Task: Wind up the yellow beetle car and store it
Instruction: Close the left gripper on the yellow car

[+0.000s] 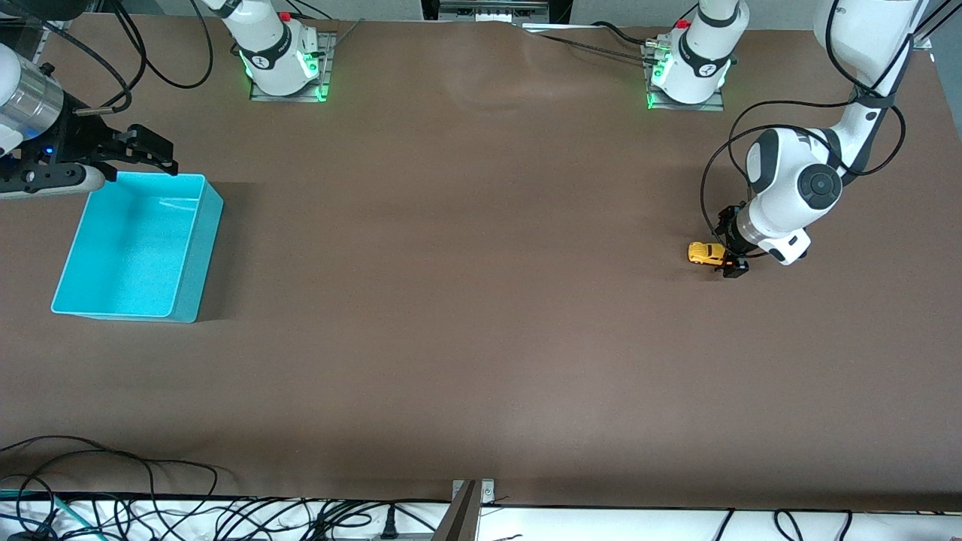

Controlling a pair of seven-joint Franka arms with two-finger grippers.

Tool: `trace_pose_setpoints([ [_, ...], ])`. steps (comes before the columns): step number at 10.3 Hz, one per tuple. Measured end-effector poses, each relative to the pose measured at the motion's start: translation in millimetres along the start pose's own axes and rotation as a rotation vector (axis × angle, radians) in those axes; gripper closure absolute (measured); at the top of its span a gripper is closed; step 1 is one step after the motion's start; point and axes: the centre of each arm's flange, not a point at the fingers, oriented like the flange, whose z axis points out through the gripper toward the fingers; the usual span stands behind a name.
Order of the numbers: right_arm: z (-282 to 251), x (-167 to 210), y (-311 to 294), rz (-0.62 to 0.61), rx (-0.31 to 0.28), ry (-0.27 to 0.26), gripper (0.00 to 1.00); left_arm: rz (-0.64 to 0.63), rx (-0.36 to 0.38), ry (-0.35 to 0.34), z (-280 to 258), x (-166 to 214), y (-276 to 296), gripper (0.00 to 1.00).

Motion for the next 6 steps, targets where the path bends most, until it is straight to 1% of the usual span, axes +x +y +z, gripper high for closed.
trace_pose_setpoints([
  [1,0.0,0.0,0.0,0.0,0.0,0.0,0.0,0.0,0.002,0.0,0.5,0.0,-0.6,0.08],
  [3,0.0,0.0,0.0,0.0,0.0,0.0,0.0,0.0,0.005,0.0,1.8,-0.1,-2.1,0.31],
  [4,0.0,0.0,0.0,0.0,0.0,0.0,0.0,0.0,0.006,0.0,2.2,-0.2,-2.5,0.32],
  [6,0.0,0.0,0.0,0.0,0.0,0.0,0.0,0.001,0.0,0.0,-0.4,-0.1,-1.9,0.57],
])
